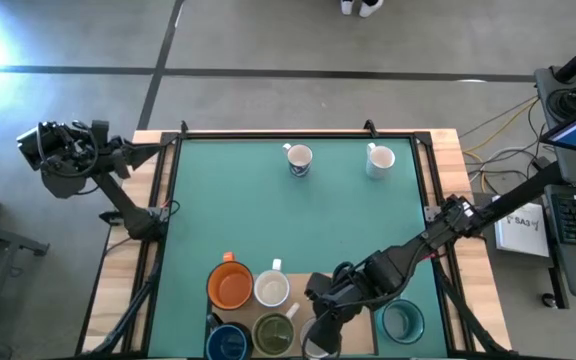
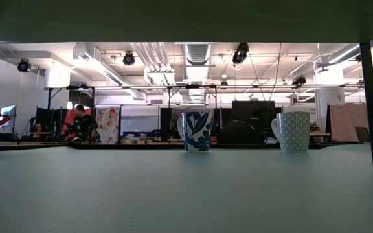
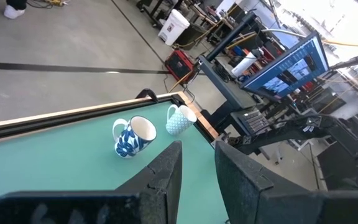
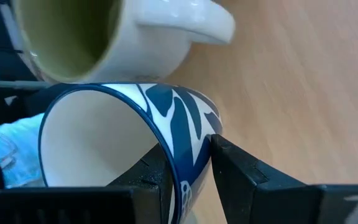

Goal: Place coffee mugs
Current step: Put the bottom blue patterned mug on the shelf

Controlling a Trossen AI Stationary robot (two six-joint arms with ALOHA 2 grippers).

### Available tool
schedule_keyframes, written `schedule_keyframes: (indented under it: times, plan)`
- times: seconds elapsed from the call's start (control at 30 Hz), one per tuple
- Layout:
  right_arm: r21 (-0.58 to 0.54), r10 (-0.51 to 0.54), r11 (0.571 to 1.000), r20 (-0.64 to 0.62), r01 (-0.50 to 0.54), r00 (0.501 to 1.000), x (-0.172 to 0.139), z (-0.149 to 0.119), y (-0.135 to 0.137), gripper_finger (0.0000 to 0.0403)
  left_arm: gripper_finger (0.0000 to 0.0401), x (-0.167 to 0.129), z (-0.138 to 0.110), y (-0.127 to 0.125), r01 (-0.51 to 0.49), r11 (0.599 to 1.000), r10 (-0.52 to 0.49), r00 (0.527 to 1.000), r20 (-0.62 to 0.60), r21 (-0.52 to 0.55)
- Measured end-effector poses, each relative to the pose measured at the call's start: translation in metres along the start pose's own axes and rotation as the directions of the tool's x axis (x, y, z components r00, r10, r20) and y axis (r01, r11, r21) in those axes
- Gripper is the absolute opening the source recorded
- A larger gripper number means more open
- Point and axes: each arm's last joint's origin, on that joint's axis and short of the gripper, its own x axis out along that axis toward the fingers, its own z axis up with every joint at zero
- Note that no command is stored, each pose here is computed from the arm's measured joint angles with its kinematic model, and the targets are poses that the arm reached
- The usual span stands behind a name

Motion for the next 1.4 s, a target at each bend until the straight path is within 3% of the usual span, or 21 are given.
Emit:
schedule_keyframes:
  times: [0.33, 0.93, 1.23, 1.4]
  plan:
    - [0.018, 0.011, 1.0, 0.012, -0.011, 1.0, 0.0, 0.001, 0.001, 0.009, 0.0079, -0.003, 0.007, 0.012, 0.015, 0.999, -0.015, 1.0, 0.001, -0.036]
    - [-0.006, 0.052, 0.999, 0.03, -0.052, 0.998, -0.018, 0.004, 0.001, 0.0091, 0.0079, -0.001, 0.0, 0.008, 0.008, 1.0, -0.008, 1.0, -0.03, -0.006]
    - [-0.001, -0.1, 0.995, 0.015, 0.1, 0.995, -0.052, 0.003, -0.024, 0.0091, 0.0079, -0.001, 0.0, 0.008, 0.008, 1.0, -0.008, 1.0, -0.03, -0.006]
    - [-0.023, 0.002, 1.0, 0.071, -0.001, 0.997, -0.06, 0.007, -0.016, 0.0091, 0.0079, 0.0, -0.001, 0.008, 0.006, 1.0, -0.007, 1.0, -0.031, -0.012]
